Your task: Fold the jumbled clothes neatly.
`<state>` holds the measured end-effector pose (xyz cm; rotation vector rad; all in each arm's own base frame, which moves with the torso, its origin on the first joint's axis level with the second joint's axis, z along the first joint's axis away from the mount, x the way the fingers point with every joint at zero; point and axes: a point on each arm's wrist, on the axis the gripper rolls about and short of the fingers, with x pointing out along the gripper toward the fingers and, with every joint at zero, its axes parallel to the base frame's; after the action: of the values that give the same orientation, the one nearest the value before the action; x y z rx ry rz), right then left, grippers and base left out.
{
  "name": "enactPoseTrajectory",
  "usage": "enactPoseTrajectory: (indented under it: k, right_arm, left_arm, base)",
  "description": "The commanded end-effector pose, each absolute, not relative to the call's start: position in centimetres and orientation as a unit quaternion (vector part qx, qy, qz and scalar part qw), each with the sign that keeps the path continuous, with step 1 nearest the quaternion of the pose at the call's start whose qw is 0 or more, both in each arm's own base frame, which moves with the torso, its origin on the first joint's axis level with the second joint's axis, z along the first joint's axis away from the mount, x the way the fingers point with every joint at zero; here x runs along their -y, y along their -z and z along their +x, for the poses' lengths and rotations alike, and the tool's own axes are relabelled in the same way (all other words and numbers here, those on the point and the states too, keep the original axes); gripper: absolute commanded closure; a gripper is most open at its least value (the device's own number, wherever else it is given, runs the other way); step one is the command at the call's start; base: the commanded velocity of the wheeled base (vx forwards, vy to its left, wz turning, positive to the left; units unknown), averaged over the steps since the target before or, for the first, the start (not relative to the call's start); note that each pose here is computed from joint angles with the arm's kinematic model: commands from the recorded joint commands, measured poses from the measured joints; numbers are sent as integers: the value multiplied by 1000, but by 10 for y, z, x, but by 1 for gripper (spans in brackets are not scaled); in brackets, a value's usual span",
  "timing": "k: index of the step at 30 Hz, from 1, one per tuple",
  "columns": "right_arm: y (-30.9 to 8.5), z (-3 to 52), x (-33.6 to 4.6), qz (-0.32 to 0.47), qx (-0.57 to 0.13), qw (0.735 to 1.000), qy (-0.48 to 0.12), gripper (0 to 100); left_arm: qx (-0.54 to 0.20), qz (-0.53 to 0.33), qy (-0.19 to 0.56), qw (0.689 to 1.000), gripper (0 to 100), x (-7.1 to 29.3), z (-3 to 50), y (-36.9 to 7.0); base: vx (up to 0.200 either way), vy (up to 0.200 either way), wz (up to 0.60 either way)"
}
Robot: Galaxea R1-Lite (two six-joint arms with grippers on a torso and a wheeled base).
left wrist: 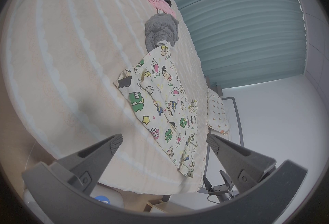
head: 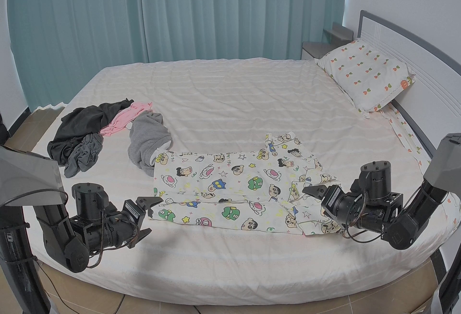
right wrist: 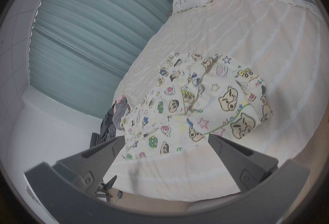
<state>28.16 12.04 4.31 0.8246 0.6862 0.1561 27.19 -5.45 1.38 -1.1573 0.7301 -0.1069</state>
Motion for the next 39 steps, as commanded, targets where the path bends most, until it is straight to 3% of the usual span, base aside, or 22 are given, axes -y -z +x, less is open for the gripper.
enactPoseTrajectory:
  k: [1, 7, 14, 20, 24, 33, 39]
  right_arm:
    - [-40, 279, -122, 391, -331, 855, -76, 0]
    - [-41, 281, -122, 393, -322, 857, -80, 0]
    - [-38, 281, -123, 393, -327, 856, -78, 0]
    - [-40, 281, -123, 393, -324, 857, -79, 0]
    - [-39, 279, -122, 390, -326, 857, -78, 0]
    - [-40, 280, -120, 393, -317, 860, -79, 0]
    - [-40, 278, -119, 396, -302, 863, -86, 0]
  left_arm:
    - [-336, -533, 47, 775, 0, 55, 271, -14]
    - [-336, -531, 46, 776, 0, 55, 271, -13]
    - [-344, -519, 51, 781, 0, 58, 267, -12]
    - [-346, -486, 60, 800, 0, 76, 274, -5]
    - [-342, -421, 3, 840, 0, 98, 305, 16]
    - [-372, -371, -45, 850, 0, 114, 344, 17]
    - [-377, -341, -37, 860, 0, 126, 349, 18]
  base:
    - [200, 0, 0]
    - [200, 0, 0]
    - [0, 0, 0]
    - [0, 0, 0]
    - [0, 0, 0]
    - [0, 0, 0]
    - [0, 0, 0]
